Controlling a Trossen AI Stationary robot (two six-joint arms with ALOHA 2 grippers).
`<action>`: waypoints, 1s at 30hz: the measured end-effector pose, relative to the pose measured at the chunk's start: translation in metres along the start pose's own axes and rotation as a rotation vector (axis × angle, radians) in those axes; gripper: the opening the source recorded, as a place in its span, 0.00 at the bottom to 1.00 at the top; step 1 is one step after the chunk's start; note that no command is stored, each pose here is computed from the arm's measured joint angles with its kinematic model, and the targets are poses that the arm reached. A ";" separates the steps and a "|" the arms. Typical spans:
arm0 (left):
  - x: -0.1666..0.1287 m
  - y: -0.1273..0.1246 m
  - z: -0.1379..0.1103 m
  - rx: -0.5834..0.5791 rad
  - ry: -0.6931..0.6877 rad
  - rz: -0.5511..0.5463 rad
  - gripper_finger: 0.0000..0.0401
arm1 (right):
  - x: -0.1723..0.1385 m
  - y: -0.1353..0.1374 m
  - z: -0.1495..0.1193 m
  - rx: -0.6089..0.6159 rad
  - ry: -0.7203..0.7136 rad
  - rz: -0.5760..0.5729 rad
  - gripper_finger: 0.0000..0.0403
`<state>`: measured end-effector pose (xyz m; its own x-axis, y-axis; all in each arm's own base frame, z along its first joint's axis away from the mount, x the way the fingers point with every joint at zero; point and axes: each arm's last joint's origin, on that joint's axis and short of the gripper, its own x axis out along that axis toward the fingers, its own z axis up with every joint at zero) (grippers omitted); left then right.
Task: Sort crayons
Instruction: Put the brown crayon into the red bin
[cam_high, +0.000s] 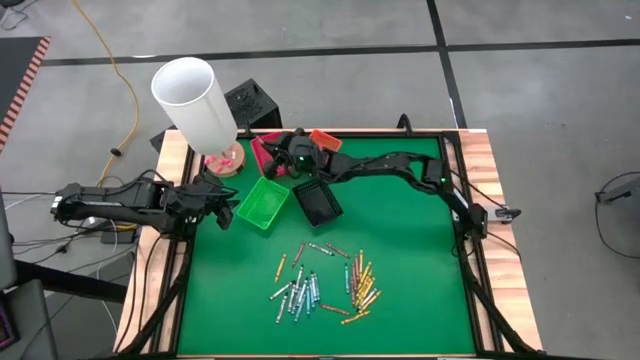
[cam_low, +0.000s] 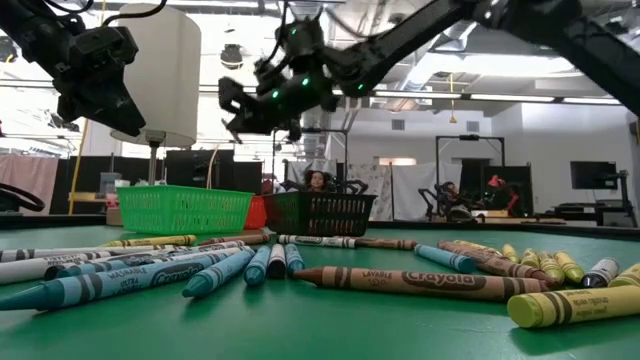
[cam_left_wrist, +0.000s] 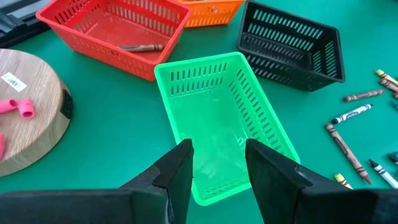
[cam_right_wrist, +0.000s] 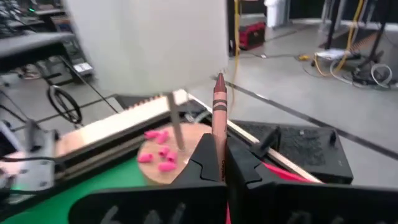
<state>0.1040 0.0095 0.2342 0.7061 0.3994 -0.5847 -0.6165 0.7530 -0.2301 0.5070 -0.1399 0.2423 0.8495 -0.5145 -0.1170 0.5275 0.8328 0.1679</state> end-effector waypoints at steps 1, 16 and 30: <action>0.000 0.000 0.000 0.001 0.002 0.001 0.34 | 0.005 -0.003 -0.004 0.003 0.013 -0.008 0.01; 0.000 0.000 0.000 -0.005 0.003 0.002 0.34 | 0.037 -0.014 -0.055 0.079 0.201 -0.082 0.01; 0.000 0.000 0.000 -0.007 0.002 0.004 0.34 | 0.037 -0.028 -0.064 0.093 0.307 -0.134 0.05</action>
<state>0.1036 0.0096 0.2340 0.7030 0.4015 -0.5870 -0.6216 0.7479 -0.2329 0.5230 -0.1686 0.1708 0.7369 -0.5212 -0.4304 0.6453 0.7322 0.2180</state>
